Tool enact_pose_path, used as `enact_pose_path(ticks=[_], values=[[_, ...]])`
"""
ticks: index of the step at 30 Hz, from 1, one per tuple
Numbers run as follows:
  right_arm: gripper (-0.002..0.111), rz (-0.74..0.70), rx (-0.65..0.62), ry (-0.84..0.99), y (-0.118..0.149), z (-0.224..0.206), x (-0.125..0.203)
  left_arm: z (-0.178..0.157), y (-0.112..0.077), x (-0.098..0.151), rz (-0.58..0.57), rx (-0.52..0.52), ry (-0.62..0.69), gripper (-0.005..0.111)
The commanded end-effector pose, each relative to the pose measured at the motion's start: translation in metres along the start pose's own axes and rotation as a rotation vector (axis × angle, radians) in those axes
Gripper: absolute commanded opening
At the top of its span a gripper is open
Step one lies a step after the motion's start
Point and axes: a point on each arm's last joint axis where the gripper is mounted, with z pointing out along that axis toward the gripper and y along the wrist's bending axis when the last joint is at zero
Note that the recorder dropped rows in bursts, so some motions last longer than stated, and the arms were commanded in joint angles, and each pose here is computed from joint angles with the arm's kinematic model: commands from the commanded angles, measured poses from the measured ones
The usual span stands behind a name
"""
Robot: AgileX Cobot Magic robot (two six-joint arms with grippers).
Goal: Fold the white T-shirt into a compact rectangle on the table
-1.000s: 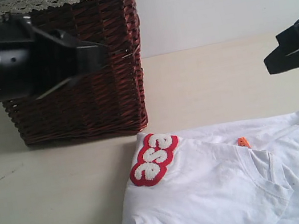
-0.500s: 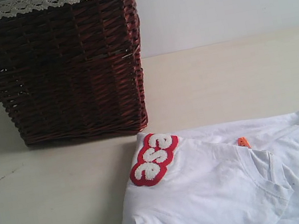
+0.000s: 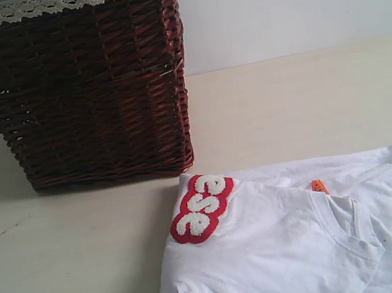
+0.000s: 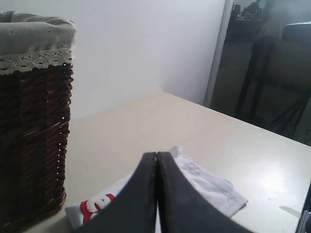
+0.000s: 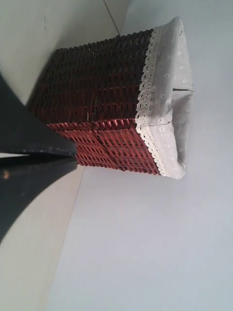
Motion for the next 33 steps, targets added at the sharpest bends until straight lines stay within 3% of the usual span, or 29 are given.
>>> enact_pose_path(ticks=[1, 22, 26, 33], values=[[0.0, -0.01, 0.009, -0.025, 0.001, -0.004, 0.0, -0.001, 0.0, 0.001, -0.002, 0.002, -0.001, 0.0], [0.0, -0.01, 0.009, -0.024, 0.001, -0.004, 0.0, -0.002, 0.0, 0.001, 0.02, -0.002, -0.002, 0.0], [0.0, -0.012, 0.009, -0.024, 0.001, -0.004, 0.0, -0.006, 0.003, 0.003, 0.148, -0.045, 0.02, 0.0], [0.0, -0.012, 0.009, -0.024, 0.001, -0.004, 0.0, -0.017, 0.014, 0.008, 0.088, -0.189, 0.007, 0.0]])
